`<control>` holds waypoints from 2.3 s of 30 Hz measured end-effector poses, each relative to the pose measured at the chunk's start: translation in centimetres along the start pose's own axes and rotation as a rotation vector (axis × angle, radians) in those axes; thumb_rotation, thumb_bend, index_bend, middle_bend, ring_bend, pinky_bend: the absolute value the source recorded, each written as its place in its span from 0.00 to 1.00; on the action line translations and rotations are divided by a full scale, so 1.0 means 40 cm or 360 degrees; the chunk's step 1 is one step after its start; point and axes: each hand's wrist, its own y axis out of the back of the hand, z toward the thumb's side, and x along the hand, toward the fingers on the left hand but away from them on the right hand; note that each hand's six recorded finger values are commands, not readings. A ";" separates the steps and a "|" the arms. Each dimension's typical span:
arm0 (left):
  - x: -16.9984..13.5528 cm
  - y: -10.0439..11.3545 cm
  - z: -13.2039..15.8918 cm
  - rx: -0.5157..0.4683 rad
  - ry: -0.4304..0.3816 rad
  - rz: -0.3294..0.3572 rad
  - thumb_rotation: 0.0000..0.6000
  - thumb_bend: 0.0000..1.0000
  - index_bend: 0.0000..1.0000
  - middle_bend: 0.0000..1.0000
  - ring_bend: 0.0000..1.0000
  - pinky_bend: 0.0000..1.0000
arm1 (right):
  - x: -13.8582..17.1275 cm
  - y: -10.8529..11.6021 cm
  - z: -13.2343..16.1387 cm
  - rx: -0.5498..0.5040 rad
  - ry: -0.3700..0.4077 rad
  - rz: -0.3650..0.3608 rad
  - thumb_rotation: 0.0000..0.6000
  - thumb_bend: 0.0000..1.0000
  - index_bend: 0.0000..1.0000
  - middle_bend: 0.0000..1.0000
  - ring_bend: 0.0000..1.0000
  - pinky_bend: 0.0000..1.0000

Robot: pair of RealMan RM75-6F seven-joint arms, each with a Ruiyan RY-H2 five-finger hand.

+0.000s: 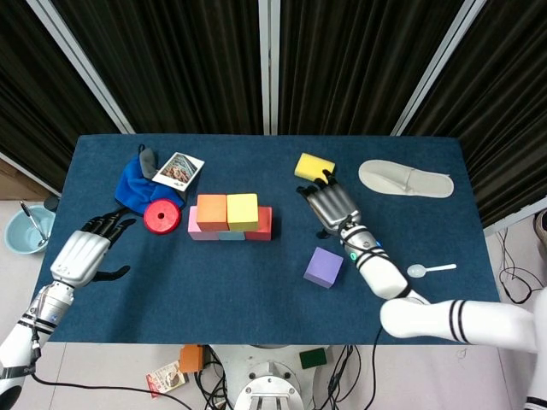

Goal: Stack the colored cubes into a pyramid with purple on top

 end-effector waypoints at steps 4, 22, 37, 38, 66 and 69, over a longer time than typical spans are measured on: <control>0.003 0.012 0.020 0.0006 -0.0016 0.0005 0.86 0.17 0.12 0.03 0.09 0.18 | 0.088 -0.001 -0.046 0.0152 0.0098 -0.0034 1.00 0.01 0.20 0.22 0.08 0.00; -0.008 0.032 0.054 0.0017 0.0005 -0.0009 0.85 0.17 0.12 0.03 0.09 0.18 | 0.190 -0.197 -0.099 0.0557 0.0511 0.0037 1.00 0.00 0.19 0.16 0.04 0.00; -0.009 0.025 0.044 0.0002 0.0034 -0.0020 0.83 0.17 0.12 0.03 0.09 0.18 | 0.132 -0.231 -0.023 0.0802 0.0914 -0.0169 1.00 0.01 0.18 0.13 0.00 0.00; -0.009 0.024 0.043 0.0001 0.0036 -0.0020 0.84 0.17 0.12 0.03 0.09 0.18 | 0.129 -0.233 -0.019 0.0832 0.0937 -0.0179 1.00 0.01 0.18 0.14 0.00 0.00; -0.036 0.003 0.001 -0.0007 0.0103 -0.0028 0.85 0.17 0.12 0.03 0.09 0.18 | 0.058 0.078 0.010 0.0385 0.0658 -0.0515 1.00 0.15 0.62 0.48 0.20 0.00; -0.039 -0.006 0.000 0.0014 0.0109 -0.0025 0.85 0.17 0.12 0.03 0.09 0.18 | 0.028 0.134 0.010 0.0318 0.0537 -0.0503 1.00 0.17 0.62 0.48 0.21 0.00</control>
